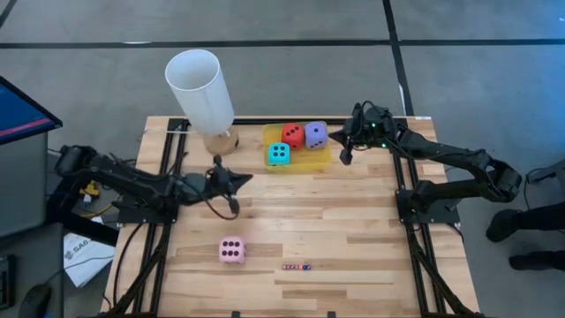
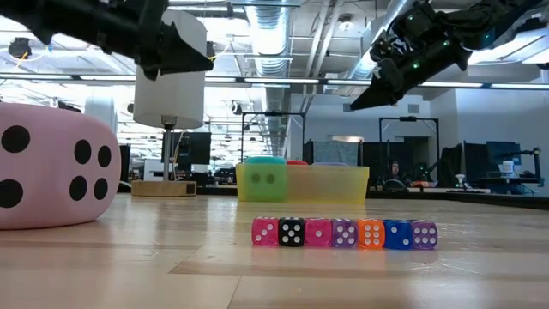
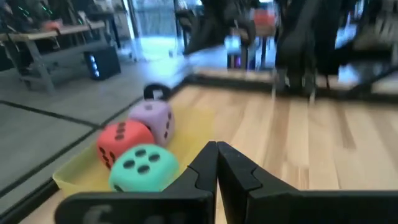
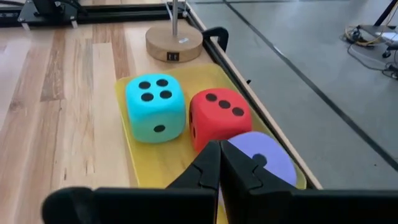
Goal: Pick & Place Dice
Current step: Put the big pink dice into the yellow bin
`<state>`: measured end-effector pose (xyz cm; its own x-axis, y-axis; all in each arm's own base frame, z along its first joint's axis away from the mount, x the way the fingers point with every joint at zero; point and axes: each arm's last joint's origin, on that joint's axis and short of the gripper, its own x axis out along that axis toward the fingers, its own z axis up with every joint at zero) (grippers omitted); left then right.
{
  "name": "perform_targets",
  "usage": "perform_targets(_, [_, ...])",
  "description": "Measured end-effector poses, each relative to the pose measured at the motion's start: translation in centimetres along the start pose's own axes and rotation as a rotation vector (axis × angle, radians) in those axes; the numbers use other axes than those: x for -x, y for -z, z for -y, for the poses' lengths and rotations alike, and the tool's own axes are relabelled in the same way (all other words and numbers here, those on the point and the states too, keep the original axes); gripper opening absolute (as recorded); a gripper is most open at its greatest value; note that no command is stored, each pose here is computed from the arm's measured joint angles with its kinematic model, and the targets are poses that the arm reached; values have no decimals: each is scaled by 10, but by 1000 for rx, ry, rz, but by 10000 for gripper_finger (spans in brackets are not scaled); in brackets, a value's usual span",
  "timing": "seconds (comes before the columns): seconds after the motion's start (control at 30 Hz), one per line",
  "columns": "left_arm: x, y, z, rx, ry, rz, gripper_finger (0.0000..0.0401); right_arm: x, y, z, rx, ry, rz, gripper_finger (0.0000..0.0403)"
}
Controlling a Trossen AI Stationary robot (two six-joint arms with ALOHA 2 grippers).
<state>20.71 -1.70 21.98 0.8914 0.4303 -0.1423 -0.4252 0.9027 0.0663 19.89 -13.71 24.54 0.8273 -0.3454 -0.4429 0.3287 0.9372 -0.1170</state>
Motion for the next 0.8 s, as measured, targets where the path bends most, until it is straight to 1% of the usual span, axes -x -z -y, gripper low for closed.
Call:
perform_targets(0.1, [-5,-7,9,-56,1,-122,0,0,3,-1,-6,-6,-26,0])
perform_targets(0.23, [-13,-15,15,-103,-27,-313,0,0,4,-1,-8,-9,-38,0])
perform_targets(0.3, [-16,-19,18,-112,-28,-388,0,0,4,-1,-8,-9,-38,0])
perform_targets(0.33, [-18,-22,21,-105,-10,-416,0,0,4,-1,-8,-9,-38,0])
perform_targets(0.4, [-22,-25,26,-71,44,-454,0,0,4,-1,-8,-9,-38,0])
perform_targets(0.47, [-26,-30,33,-35,112,-471,0,0,4,-1,-9,-9,-38,0])
perform_targets(0.53, [-29,-33,42,-18,154,-479,0,0,4,-1,-8,-9,-38,0])
perform_targets(0.67, [-28,-35,59,-58,194,-521,0,0,4,-1,-8,-9,-38,0])
perform_targets(0.8, [-28,-38,75,-56,190,-610,0,0,4,-1,-9,-9,-38,0])
